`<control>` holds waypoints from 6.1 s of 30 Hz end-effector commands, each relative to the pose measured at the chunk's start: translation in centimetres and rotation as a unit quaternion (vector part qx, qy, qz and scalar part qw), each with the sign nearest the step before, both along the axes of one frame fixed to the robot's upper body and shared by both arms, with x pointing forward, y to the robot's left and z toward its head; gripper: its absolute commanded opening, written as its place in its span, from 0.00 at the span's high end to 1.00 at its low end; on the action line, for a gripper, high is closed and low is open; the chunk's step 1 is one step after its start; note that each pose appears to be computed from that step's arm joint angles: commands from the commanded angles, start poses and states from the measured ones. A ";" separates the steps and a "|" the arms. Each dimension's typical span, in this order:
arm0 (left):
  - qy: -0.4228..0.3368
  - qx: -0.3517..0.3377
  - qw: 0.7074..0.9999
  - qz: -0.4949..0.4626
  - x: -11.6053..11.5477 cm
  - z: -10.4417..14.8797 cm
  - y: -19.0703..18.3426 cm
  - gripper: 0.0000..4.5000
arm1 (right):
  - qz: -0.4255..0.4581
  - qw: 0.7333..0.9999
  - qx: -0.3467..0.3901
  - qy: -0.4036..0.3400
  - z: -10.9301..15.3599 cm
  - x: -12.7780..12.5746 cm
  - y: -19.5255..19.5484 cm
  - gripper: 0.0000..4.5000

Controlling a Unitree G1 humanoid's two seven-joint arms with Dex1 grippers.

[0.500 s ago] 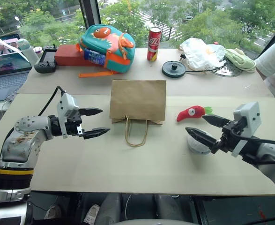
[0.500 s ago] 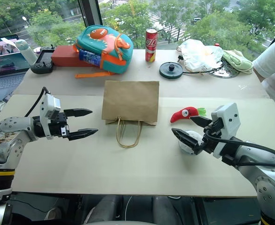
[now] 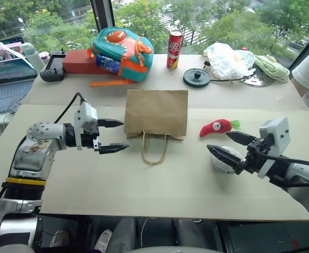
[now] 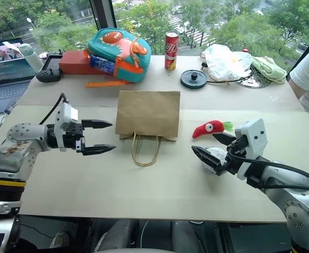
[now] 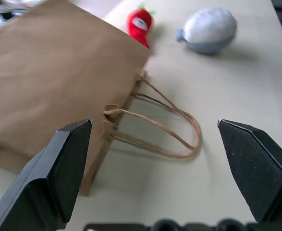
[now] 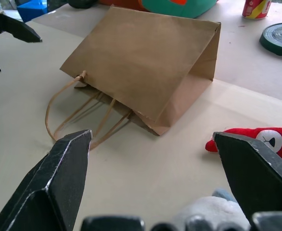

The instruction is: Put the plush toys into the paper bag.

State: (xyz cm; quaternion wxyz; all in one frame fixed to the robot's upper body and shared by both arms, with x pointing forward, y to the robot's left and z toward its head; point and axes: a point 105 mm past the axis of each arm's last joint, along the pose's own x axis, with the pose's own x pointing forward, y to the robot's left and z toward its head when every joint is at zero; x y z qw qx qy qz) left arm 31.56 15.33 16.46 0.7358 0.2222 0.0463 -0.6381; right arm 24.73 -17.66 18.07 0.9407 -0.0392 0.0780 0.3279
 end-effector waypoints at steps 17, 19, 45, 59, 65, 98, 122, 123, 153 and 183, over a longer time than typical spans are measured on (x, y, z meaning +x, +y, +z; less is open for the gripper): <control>-0.200 0.311 0.867 -0.333 4.1 0.2 -9.5 0.00 | -0.011 0.999 0.007 -0.039 1.0 -4.0 2.8 0.00; -0.202 0.329 0.859 -0.336 4.3 0.5 -9.6 0.00 | -0.020 0.999 0.008 -0.043 1.1 -4.2 2.7 0.00; -0.252 0.486 0.750 -0.371 5.4 -2.1 -7.8 0.28 | -0.083 0.995 0.031 -0.045 0.4 -4.5 2.4 0.00; -0.226 0.358 0.847 -0.322 5.0 0.3 -9.6 0.88 | -0.079 0.995 0.038 -0.047 0.4 -4.1 2.9 0.00; -0.182 0.266 0.912 -0.253 5.6 2.6 -9.6 0.88 | -0.074 0.995 0.042 -0.047 0.4 -3.8 3.0 0.00; -0.072 -0.017 0.991 -0.113 7.1 6.6 -10.1 0.88 | -0.241 0.956 -0.044 0.159 -8.3 -0.7 -3.4 0.00; -0.064 -0.018 0.990 -0.125 6.8 6.3 -10.6 0.89 | -0.192 0.967 0.060 0.155 -6.9 -0.8 0.1 0.60; -0.055 -0.021 0.990 -0.126 6.8 6.2 -10.6 0.89 | -0.184 0.969 0.071 0.152 -6.5 -1.0 0.4 0.60; -0.010 -0.029 0.992 -0.120 6.6 5.7 -10.2 0.89 | -0.077 0.964 0.201 0.158 -4.8 3.5 9.3 0.60; 0.011 -0.074 0.991 -0.114 6.6 7.2 -10.3 0.89 | -0.159 0.943 0.250 0.154 -1.5 12.9 13.3 0.60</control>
